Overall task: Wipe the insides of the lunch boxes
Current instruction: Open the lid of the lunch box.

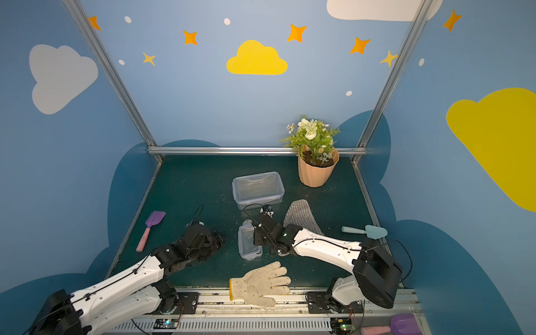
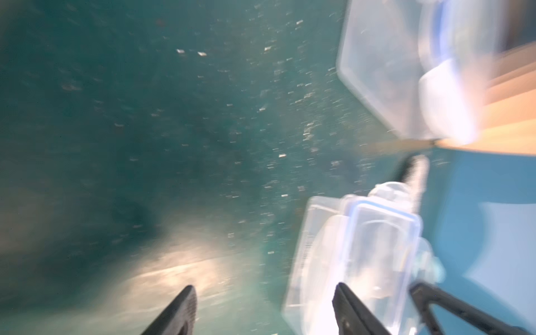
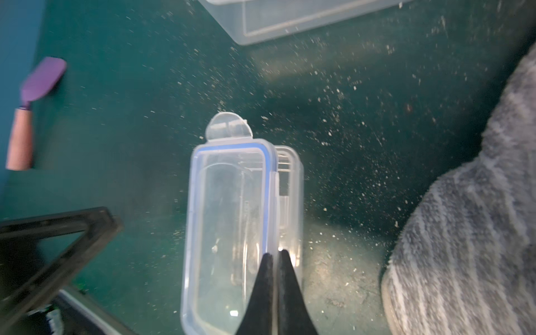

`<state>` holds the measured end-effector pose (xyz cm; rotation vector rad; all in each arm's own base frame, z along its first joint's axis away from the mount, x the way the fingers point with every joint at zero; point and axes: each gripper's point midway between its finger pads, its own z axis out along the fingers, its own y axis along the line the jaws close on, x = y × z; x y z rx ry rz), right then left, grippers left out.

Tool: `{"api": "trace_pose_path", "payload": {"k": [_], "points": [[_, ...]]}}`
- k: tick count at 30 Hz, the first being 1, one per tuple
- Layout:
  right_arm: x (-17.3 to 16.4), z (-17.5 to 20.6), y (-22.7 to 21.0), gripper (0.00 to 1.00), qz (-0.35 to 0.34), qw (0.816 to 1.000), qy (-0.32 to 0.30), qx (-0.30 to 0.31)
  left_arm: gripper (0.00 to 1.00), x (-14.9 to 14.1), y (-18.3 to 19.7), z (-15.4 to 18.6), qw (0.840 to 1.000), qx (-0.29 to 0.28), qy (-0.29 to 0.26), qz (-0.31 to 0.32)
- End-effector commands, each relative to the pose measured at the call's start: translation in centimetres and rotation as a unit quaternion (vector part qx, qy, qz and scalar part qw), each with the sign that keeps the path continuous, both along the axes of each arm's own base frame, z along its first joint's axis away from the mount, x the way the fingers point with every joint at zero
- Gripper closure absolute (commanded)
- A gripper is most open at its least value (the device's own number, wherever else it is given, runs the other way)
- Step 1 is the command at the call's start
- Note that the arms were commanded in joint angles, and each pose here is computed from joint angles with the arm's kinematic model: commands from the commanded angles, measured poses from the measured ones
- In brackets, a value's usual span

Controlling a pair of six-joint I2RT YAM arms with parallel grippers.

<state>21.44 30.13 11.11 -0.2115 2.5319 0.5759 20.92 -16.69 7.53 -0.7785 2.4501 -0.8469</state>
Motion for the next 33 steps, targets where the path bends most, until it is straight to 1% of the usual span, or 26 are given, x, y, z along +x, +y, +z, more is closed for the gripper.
{"api": "trace_pose_path", "payload": {"k": [1, 3, 5, 7, 11, 15, 19, 20, 23, 24, 28, 31, 33], "points": [[0.4, 2.3, 0.0, 1.0, -0.001, 1.0, -0.021, 0.017, 0.22, 1.7, -1.7, 2.0, 0.994, -0.1, -0.041, 0.032], [0.4, 2.2, -0.3, 1.0, -0.011, 0.999, -0.022, 0.027, 0.2, 2.0, -2.5, 2.0, 0.989, -0.137, -0.043, 0.037], [0.4, 2.3, -0.3, 1.0, -0.011, 0.999, -0.024, 0.037, 0.2, 2.4, -3.2, 2.4, 0.987, -0.151, -0.05, 0.03], [0.4, 2.9, 0.2, 1.0, -0.003, 0.998, -0.03, 0.057, 0.19, 2.8, -3.6, 3.5, 0.987, -0.149, -0.061, 0.02], [0.7, 5.1, 1.8, 1.0, 0.028, 0.995, -0.055, 0.083, 0.18, 3.1, -3.1, 6.1, 0.989, -0.118, -0.092, 0.006], [0.7, 6.9, 2.9, 1.0, 0.066, 0.99, -0.078, 0.094, 0.16, 3.5, -2.4, 8.0, 0.986, -0.121, -0.116, 0.015], [0.0, 8.3, 4.1, 1.0, 0.126, 0.982, -0.098, 0.1, 0.14, 3.7, -1.7, 10.0, 0.985, -0.129, -0.117, 0.018], [-0.3, 8.8, 4.5, 1.0, 0.147, 0.978, -0.104, 0.101, 0.13, 3.6, -1.4, 10.6, 0.986, -0.129, -0.108, 0.017], [-1.0, 10.1, 5.2, 1.0, 0.194, 0.968, -0.128, 0.094, 0.14, 3.0, -0.5, 12.3, 0.989, -0.124, -0.075, 0.007], [-1.3, 10.5, 5.3, 1.0, 0.209, 0.964, -0.137, 0.089, 0.14, 2.5, -0.4, 13.1, 0.99, -0.126, -0.067, -0.006], [-2.1, 11.6, 6.0, 1.0, 0.26, 0.948, -0.171, 0.064, 0.13, 1.1, 0.2, 16.9, 0.989, -0.127, -0.066, -0.035], [-2.7, 12.1, 6.6, 1.0, 0.292, 0.934, -0.202, 0.031, 0.13, -0.1, 0.3, 19.1, 0.989, -0.122, -0.056, -0.06], [-3.1, 12.6, 7.1, 1.0, 0.316, 0.922, -0.226, 0.004, 0.12, -0.9, 0.1, 19.5, 0.99, -0.116, -0.035, -0.077]]}}
